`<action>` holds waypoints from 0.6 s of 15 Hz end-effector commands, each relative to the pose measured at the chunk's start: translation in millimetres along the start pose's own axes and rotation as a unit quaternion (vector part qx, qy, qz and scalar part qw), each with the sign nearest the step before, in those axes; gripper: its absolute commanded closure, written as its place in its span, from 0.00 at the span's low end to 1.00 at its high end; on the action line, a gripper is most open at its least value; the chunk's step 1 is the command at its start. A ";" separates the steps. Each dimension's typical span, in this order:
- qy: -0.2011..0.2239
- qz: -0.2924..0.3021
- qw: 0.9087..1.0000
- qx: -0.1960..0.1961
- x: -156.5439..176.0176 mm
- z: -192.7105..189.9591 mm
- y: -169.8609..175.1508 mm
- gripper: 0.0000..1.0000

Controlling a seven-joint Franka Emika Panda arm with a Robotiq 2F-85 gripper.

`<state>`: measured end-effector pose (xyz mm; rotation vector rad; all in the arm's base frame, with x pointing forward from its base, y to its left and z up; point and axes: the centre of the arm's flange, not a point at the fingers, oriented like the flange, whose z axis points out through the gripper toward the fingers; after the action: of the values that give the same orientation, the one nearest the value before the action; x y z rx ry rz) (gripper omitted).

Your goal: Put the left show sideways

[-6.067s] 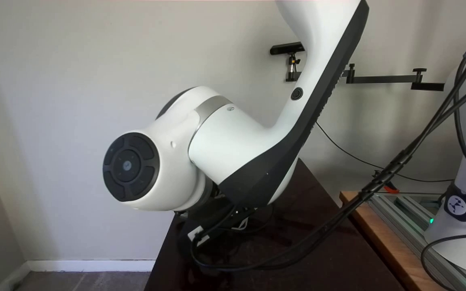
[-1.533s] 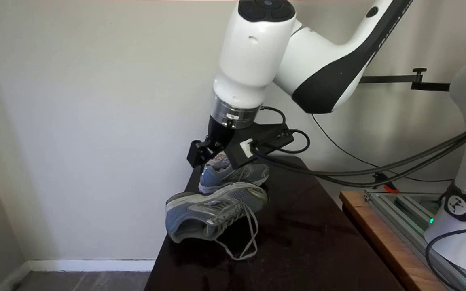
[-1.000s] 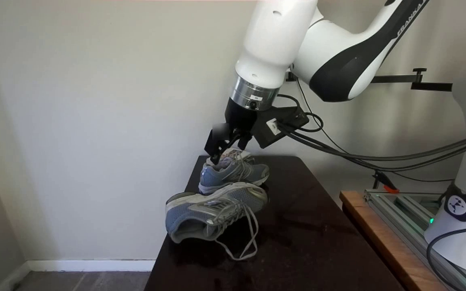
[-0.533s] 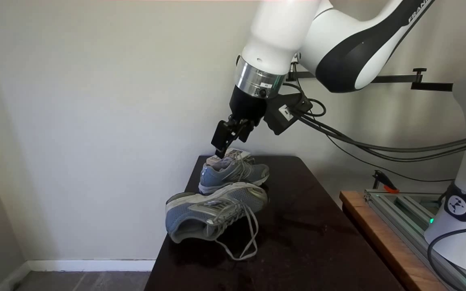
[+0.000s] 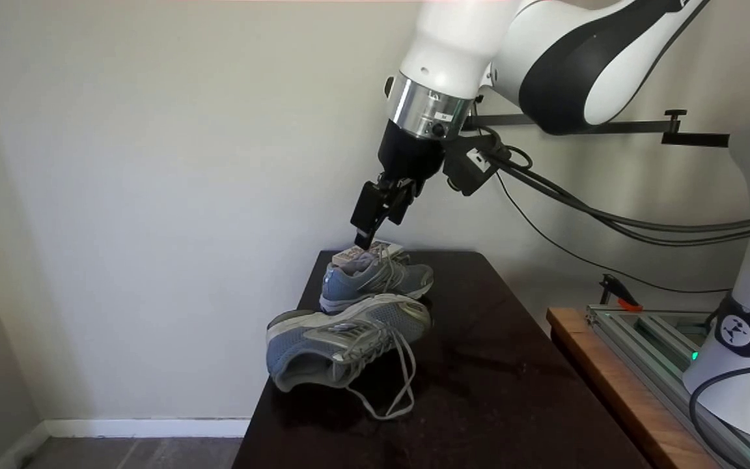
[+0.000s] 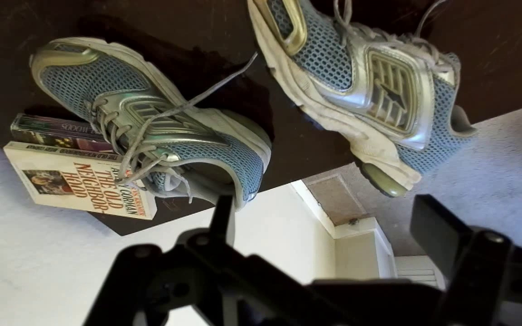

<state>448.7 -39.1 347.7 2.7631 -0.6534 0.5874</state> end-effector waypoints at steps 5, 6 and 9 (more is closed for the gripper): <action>-0.012 -0.010 0.999 0.037 -8.1 -30.0 11.8 0.00; -0.014 -0.006 0.999 0.043 -10.6 -33.3 12.0 0.00; -0.014 0.003 0.998 0.055 -15.6 -42.1 12.6 0.00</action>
<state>436.5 -33.1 365.9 2.8491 -0.6406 0.5800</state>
